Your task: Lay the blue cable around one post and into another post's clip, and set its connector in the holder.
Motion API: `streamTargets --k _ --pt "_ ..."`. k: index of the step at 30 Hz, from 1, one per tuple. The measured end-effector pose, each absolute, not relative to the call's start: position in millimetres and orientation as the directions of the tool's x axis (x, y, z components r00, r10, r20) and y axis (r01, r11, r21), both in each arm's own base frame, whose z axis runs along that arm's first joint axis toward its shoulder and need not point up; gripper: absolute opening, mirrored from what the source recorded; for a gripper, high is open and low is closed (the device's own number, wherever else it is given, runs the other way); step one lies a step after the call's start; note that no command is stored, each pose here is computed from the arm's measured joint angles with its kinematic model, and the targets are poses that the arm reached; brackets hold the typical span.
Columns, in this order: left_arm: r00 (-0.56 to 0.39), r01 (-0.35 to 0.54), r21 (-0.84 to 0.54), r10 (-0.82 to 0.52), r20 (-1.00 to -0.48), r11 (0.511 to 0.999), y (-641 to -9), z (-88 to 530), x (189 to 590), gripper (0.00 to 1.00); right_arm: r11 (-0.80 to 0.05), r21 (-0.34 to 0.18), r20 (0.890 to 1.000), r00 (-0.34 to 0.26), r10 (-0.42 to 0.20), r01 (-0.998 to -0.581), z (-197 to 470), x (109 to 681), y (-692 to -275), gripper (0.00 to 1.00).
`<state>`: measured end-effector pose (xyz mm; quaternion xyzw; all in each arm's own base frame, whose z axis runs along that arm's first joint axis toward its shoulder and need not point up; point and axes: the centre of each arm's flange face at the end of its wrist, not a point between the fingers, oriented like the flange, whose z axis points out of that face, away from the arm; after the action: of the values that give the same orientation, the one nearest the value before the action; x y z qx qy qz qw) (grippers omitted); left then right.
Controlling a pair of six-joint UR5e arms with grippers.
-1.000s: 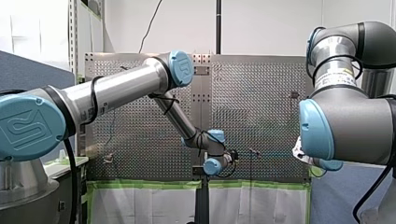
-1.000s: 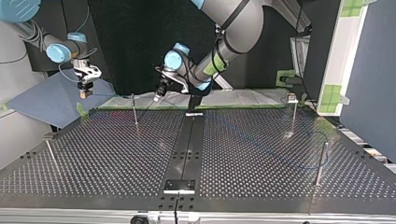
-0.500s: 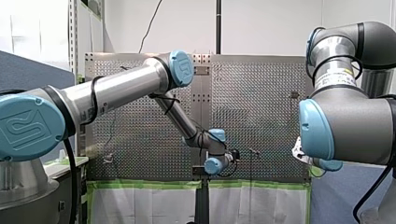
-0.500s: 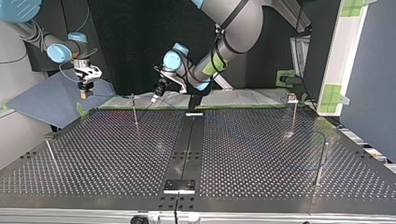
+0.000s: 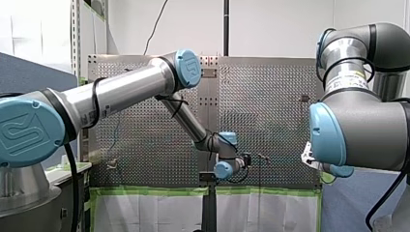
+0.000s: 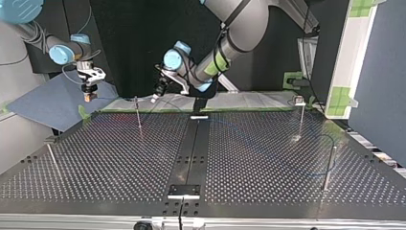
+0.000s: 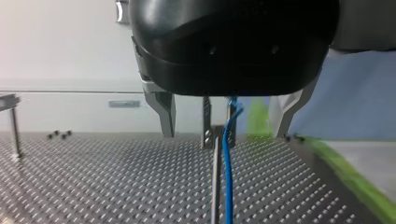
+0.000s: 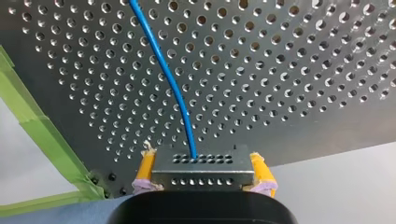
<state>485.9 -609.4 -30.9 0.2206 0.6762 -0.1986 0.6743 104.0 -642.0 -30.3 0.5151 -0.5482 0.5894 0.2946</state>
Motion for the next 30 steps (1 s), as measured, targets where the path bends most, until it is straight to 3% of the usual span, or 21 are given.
streamTargets --k 15,30 --pt "-0.023 0.64 0.087 0.132 -0.991 0.763 -632 -26 445 1.0 -0.227 -0.348 0.928 -0.3 -0.219 -0.909 -30 106 -642 0.0" --pt "-0.043 0.588 0.061 0.107 -0.993 0.806 -633 -16 442 1.0 -0.229 -0.356 0.925 -0.306 -0.225 -0.906 -31 106 -641 0.0"
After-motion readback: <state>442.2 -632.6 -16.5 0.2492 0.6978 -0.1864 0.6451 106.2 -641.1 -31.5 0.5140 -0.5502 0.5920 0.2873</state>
